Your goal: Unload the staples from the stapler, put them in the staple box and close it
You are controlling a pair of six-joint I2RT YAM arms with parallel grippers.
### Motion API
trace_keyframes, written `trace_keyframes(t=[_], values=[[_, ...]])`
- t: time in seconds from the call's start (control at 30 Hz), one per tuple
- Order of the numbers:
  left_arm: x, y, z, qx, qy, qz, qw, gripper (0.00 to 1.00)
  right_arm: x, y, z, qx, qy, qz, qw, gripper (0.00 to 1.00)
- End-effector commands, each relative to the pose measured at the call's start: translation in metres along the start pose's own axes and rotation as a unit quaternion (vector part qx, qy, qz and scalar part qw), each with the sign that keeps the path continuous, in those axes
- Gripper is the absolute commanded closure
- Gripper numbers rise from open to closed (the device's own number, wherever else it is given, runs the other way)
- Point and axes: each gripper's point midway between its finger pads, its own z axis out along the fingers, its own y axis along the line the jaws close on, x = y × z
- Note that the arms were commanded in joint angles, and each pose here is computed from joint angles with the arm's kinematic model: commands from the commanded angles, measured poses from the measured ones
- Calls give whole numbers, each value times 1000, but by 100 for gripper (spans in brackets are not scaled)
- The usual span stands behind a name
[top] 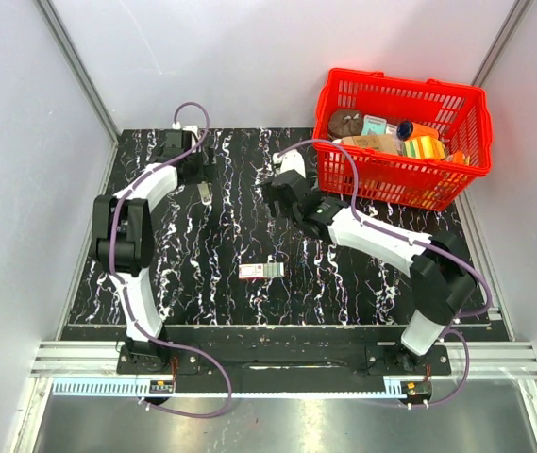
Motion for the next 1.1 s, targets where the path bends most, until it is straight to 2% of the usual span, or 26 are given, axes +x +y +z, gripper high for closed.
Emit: trace_keyframes(t=[0.0,0.13,0.23,0.33,0.37,0.43,0.73,0.97,1.07], values=[[-19,17,21,-61,-15,-34,997,1,-24,-1,-18,4,-46,5,999,3],[-11,20,35,-69,1,-45,997,3,-22,-2,-22,0,-49,6,999,4],[-4,16,43,-64,16,-49,997,10,-20,-2,-23,-5,-53,10,999,4],[0,12,48,-62,24,-50,997,23,-15,-1,-23,-10,-48,10,999,5],[1,11,47,-61,24,-51,997,33,-12,-1,-22,-10,-44,7,999,7],[5,11,47,-62,31,-51,996,46,-11,-1,-23,-11,-44,8,999,7],[26,13,27,-86,47,-28,995,84,-5,-1,-28,-22,-43,19,999,13],[62,17,-29,-90,63,-9,994,91,3,1,-25,-26,-33,23,999,14],[97,19,-52,-83,88,-7,993,91,8,5,-23,-33,-25,27,999,15]])
